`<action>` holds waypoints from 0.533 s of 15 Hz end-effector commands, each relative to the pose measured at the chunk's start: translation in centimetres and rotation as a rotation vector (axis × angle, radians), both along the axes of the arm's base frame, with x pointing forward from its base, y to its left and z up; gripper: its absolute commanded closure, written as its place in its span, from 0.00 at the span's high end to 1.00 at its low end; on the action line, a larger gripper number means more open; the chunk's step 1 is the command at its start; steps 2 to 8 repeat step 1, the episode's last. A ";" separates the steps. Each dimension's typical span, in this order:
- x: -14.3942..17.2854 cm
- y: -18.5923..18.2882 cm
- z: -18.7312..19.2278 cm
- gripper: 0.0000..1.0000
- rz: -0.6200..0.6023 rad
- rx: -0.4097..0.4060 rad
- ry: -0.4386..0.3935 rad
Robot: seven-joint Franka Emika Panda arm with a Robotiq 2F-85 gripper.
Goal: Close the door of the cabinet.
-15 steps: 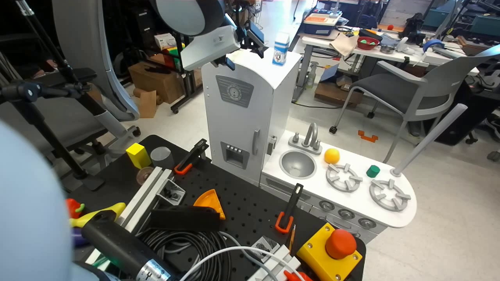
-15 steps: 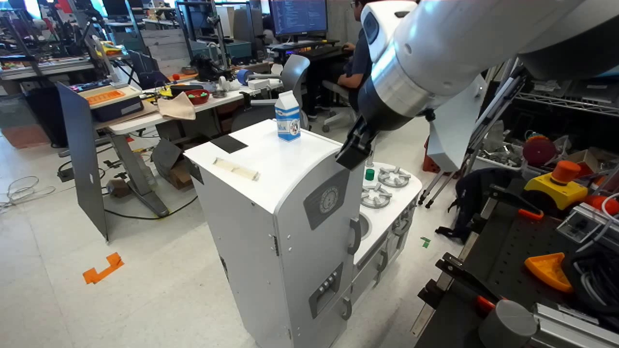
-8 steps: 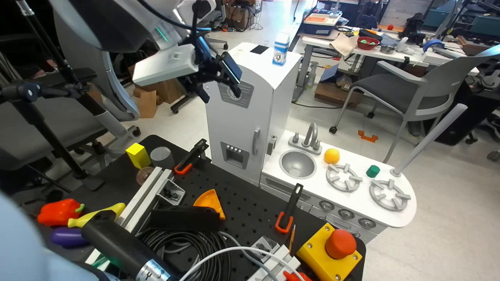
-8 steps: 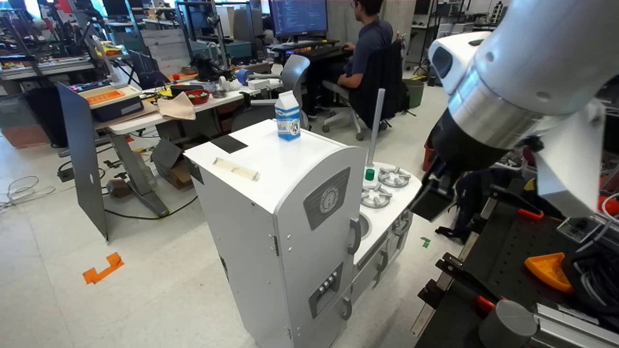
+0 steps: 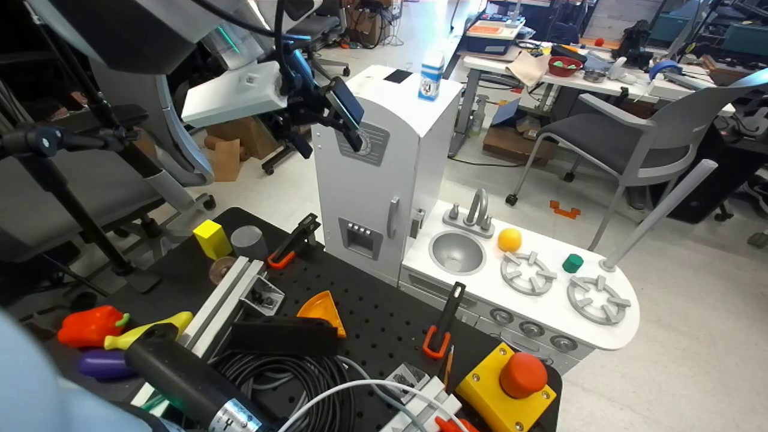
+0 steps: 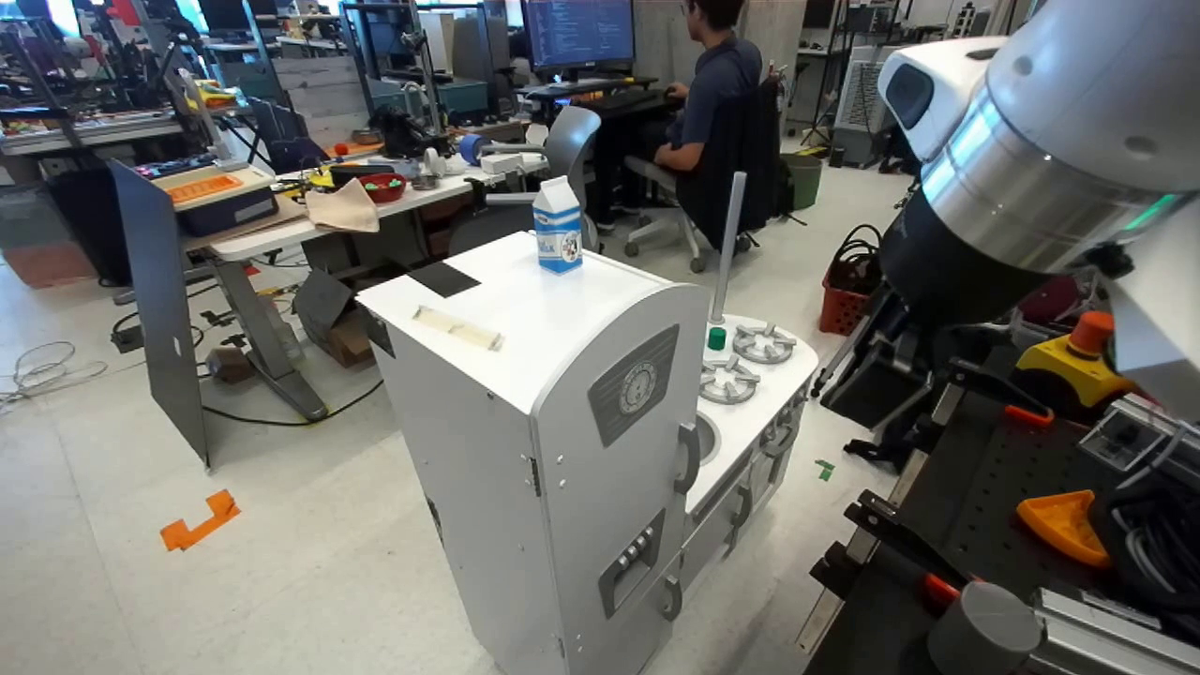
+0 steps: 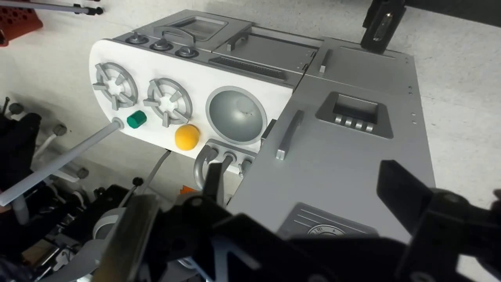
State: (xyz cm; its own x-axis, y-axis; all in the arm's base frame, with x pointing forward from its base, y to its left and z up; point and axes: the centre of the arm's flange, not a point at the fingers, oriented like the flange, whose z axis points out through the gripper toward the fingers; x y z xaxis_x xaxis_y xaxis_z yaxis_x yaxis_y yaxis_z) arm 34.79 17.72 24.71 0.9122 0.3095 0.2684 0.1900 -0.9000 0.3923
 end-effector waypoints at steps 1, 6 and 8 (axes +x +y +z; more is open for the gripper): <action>0.0 0.0 0.0 1.00 0.000 0.000 0.000; 0.0 0.0 0.0 1.00 0.000 0.000 0.000; 0.0 0.0 0.0 1.00 0.000 0.000 0.000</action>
